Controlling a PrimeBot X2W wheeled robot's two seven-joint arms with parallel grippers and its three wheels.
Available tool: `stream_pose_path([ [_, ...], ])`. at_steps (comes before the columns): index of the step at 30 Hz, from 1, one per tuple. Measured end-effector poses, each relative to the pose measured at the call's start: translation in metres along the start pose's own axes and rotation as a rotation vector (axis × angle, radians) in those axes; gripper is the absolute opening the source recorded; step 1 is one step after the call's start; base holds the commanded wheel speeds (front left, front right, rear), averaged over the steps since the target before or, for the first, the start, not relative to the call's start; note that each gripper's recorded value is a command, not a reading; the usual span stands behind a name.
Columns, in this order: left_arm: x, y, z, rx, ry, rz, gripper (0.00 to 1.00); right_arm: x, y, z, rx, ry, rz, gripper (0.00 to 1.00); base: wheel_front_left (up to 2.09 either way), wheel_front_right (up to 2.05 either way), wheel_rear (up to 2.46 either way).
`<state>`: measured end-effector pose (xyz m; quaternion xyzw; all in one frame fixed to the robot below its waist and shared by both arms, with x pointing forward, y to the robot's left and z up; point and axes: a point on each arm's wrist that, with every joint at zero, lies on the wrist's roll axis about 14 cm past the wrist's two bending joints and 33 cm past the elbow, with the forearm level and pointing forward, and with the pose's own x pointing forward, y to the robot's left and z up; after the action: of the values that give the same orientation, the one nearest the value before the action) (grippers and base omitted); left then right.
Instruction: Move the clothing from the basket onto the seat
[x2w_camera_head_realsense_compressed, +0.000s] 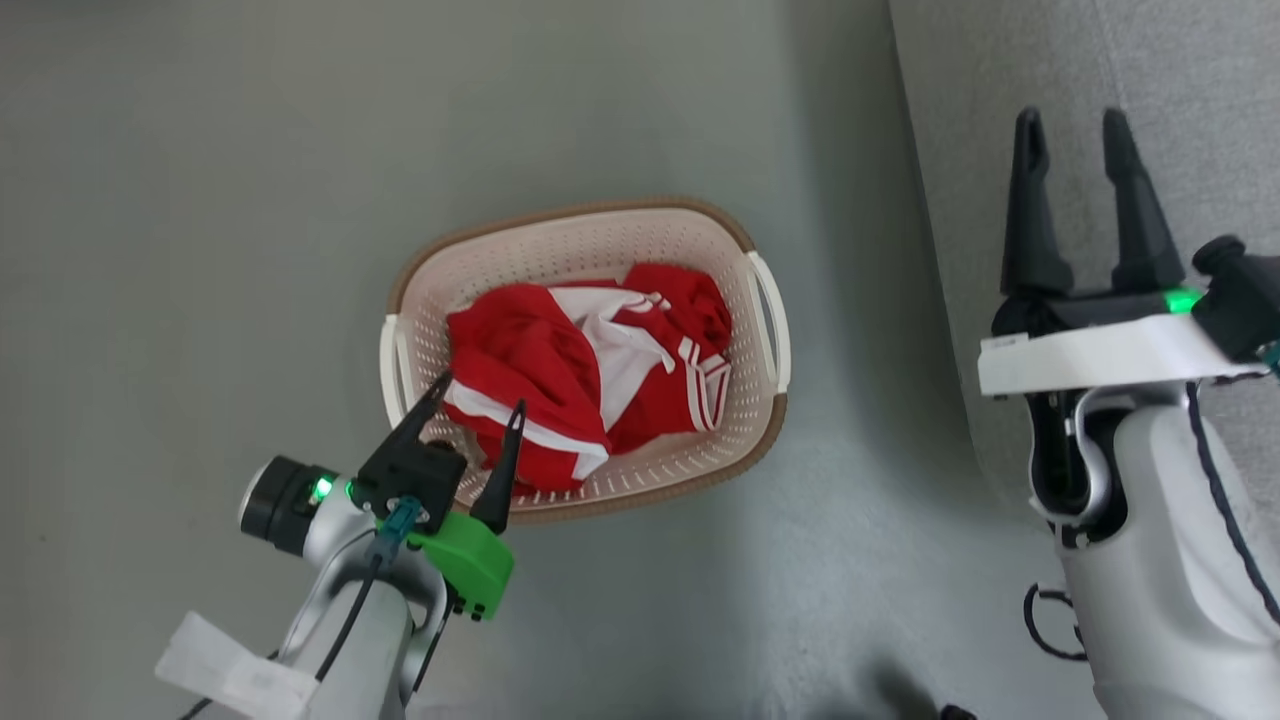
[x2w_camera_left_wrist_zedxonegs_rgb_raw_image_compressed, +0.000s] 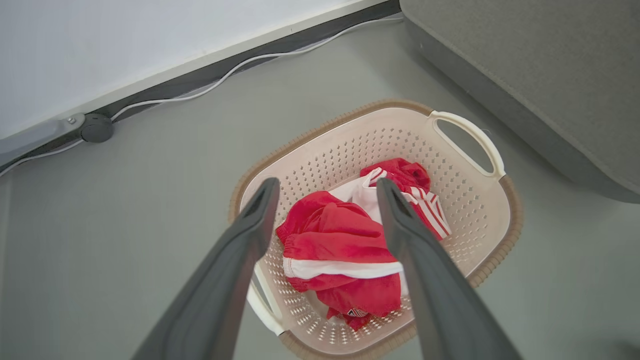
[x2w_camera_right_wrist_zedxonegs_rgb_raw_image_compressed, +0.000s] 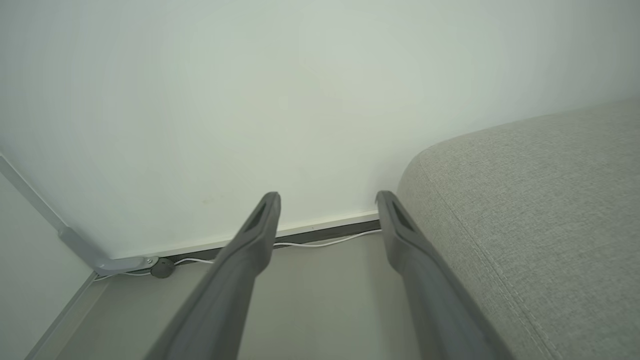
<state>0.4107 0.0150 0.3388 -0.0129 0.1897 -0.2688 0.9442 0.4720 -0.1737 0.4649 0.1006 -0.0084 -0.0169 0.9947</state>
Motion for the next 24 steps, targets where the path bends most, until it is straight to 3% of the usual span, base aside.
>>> stream_pose_path([
  [14, 0.059, -0.014, -0.049, 0.026, 0.094, -0.147, 1.0, 0.049, -0.025, -0.029, -0.031, -0.011, -0.041, 1.0, 0.0, 0.0, 0.0],
  [24, 0.068, -0.034, -0.096, 0.05, 0.199, -0.258, 1.0, 0.061, -0.032, -0.059, -0.044, 0.035, -0.041, 1.0, 0.0, 0.0, 0.0],
])
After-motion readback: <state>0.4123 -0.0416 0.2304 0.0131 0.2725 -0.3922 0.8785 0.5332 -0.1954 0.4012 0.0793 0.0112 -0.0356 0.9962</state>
